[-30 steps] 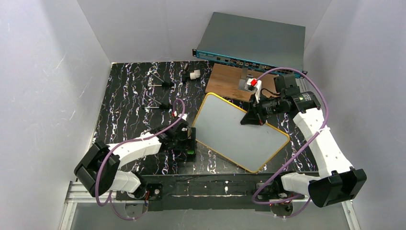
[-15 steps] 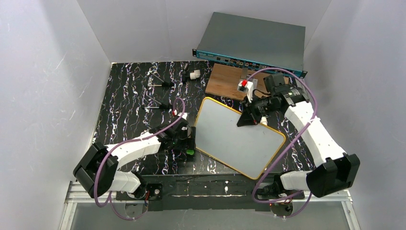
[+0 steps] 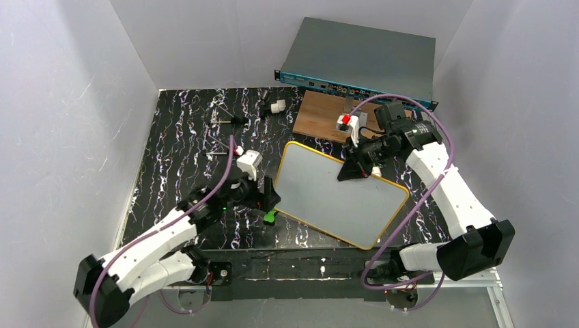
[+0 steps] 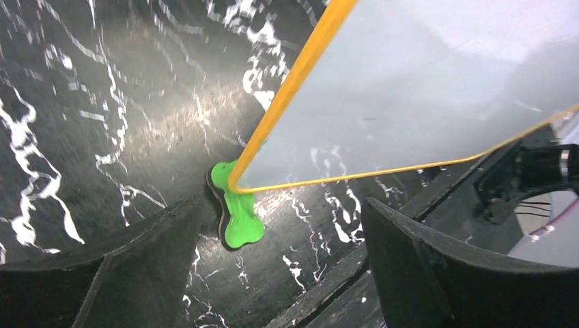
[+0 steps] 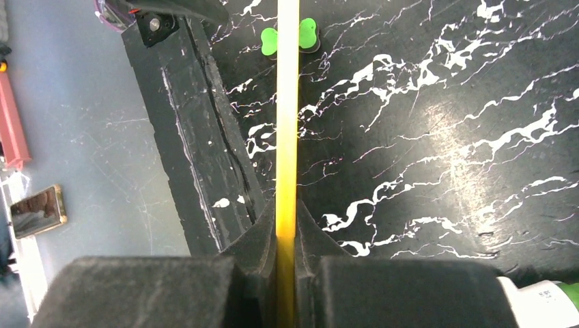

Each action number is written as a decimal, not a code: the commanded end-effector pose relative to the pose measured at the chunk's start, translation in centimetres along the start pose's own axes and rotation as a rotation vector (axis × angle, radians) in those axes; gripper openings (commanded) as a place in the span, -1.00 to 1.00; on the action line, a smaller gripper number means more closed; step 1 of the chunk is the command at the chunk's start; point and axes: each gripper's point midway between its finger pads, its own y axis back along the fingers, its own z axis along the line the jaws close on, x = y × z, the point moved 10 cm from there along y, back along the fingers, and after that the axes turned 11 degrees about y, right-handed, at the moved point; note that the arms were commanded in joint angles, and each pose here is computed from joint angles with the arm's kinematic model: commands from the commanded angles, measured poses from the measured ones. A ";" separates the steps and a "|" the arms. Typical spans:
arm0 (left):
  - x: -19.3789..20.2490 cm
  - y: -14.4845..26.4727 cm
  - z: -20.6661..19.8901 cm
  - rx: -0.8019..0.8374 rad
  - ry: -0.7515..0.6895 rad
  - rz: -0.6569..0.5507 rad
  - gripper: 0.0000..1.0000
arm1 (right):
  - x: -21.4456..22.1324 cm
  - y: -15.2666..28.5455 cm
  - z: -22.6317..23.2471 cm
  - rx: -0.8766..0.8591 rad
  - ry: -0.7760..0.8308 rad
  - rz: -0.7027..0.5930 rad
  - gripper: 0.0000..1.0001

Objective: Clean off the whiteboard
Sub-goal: Place the whiteboard eraser at the center of the board.

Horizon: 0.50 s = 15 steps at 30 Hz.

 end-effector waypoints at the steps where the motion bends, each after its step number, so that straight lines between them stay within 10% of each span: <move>1: -2.3 2.7 -0.8 0.161 -0.110 -0.072 0.69 | -2.3 2.2 2.4 -0.043 0.182 -0.126 -0.97; 15: -8.1 1.8 -3.2 0.765 -0.310 -0.147 0.38 | -4.2 3.2 3.5 -0.144 0.264 -0.154 -0.97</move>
